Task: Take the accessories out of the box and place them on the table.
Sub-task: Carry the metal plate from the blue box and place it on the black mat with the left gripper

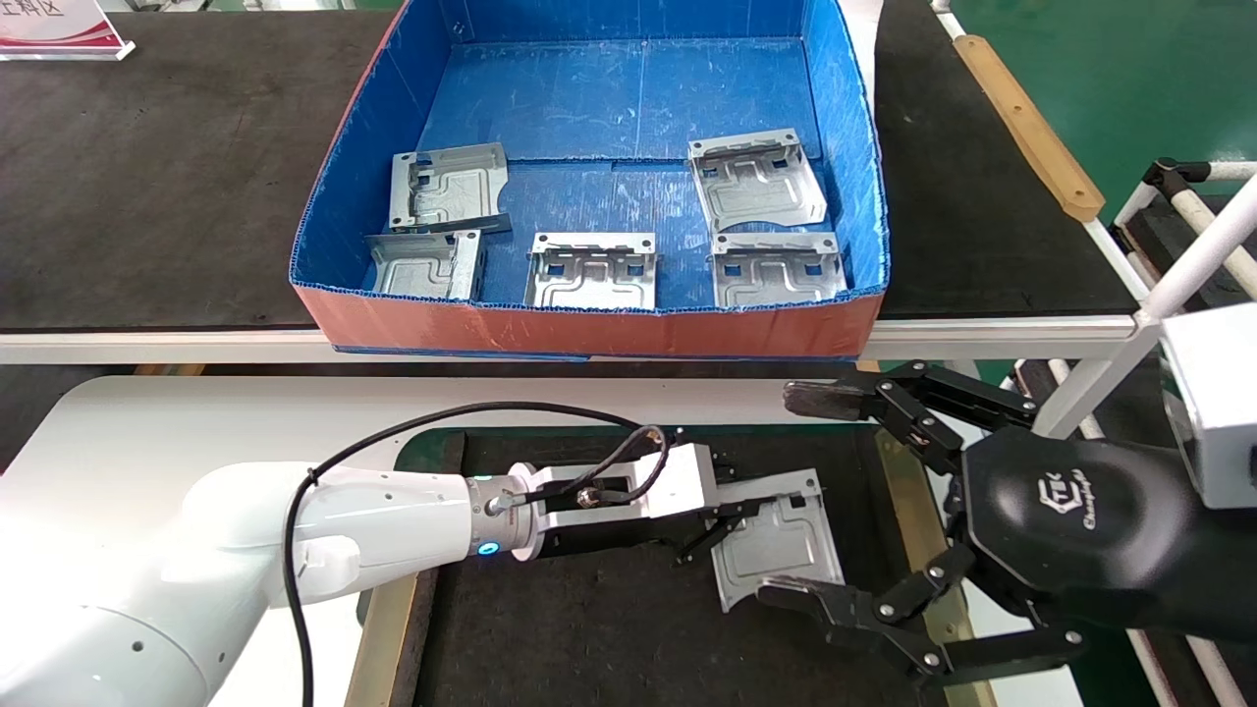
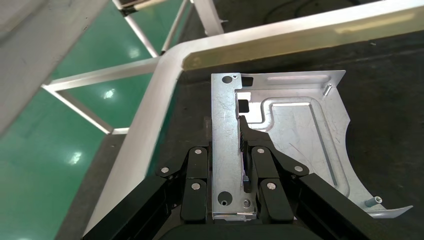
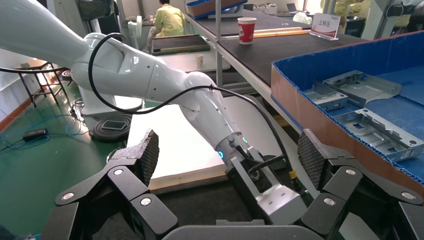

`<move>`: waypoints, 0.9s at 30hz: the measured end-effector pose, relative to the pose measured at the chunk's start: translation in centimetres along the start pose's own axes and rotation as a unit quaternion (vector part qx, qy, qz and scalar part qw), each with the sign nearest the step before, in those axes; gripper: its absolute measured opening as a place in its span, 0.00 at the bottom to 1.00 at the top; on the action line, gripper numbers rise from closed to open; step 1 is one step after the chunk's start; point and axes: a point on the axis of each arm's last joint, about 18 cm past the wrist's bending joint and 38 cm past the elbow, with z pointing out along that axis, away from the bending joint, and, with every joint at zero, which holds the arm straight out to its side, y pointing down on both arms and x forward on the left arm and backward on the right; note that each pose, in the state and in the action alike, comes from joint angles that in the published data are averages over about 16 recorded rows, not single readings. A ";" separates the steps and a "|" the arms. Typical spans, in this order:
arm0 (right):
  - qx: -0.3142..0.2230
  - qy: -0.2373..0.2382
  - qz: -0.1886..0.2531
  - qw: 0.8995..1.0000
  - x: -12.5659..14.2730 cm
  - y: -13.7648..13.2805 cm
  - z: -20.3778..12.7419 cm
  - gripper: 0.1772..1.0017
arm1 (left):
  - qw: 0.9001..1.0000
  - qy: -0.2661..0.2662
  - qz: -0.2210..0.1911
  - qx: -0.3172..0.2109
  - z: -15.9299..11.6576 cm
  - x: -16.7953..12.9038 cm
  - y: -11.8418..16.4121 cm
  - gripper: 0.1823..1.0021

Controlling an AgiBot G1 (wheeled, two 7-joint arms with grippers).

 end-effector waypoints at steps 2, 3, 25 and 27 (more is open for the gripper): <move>0.000 0.000 0.000 1.000 0.0 0.0 0.0 1.00 | 1.000 -0.004 0.004 -0.001 0.5 0.1 0.0 0.11; 0.000 0.000 0.000 1.000 0.0 0.0 0.0 1.00 | 1.000 -0.006 0.006 -0.002 0.7 0.1 -0.1 0.11; 0.000 0.000 0.000 1.000 0.0 0.0 0.0 1.00 | 0.997 -0.045 0.021 -0.054 4.1 1.1 0.2 0.11; 0.000 0.000 0.000 1.000 0.0 0.0 0.0 1.00 | 0.997 -0.049 0.020 -0.057 4.3 1.1 0.2 0.11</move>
